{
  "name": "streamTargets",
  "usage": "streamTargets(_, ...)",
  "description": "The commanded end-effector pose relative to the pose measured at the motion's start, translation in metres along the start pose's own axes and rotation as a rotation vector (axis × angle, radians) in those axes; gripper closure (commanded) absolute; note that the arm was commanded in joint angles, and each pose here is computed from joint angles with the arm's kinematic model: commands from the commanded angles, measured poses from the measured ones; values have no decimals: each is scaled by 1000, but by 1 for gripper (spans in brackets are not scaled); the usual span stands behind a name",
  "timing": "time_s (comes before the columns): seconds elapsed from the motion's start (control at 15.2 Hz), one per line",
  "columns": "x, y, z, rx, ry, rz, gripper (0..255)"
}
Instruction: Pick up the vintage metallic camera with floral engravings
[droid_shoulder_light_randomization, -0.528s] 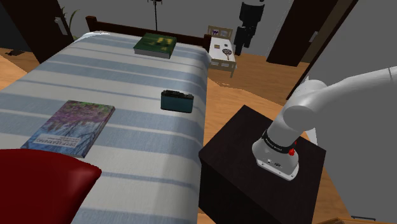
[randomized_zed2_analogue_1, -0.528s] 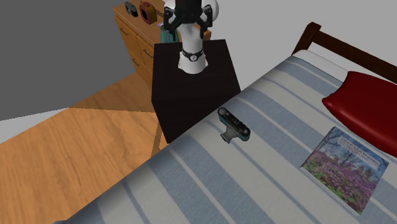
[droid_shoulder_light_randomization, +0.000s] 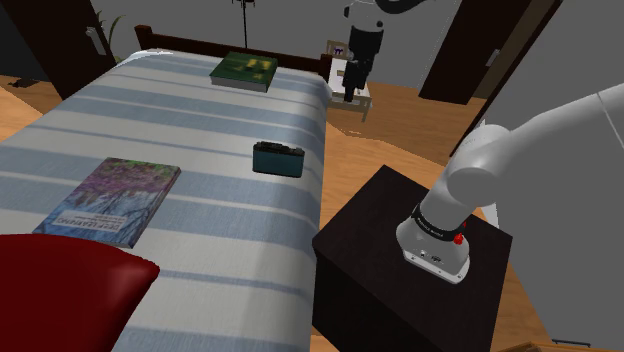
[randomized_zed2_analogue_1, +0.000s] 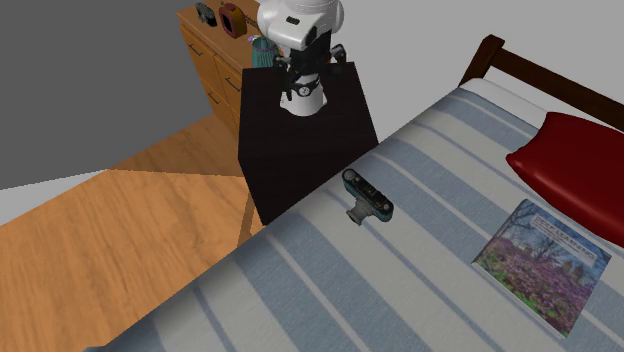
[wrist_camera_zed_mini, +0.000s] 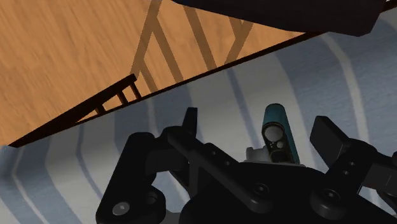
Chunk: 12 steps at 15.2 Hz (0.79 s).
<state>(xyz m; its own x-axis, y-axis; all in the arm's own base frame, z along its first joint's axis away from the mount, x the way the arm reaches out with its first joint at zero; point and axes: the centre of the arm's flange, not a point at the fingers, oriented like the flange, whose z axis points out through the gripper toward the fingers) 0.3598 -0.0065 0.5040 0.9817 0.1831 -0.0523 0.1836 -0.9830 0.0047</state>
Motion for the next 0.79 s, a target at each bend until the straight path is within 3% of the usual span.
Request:
streamTargets(0.0,16,-6,21,13,9,-32,0)
streamTargets(0.73,110,-49,114,84,46,-203,0)
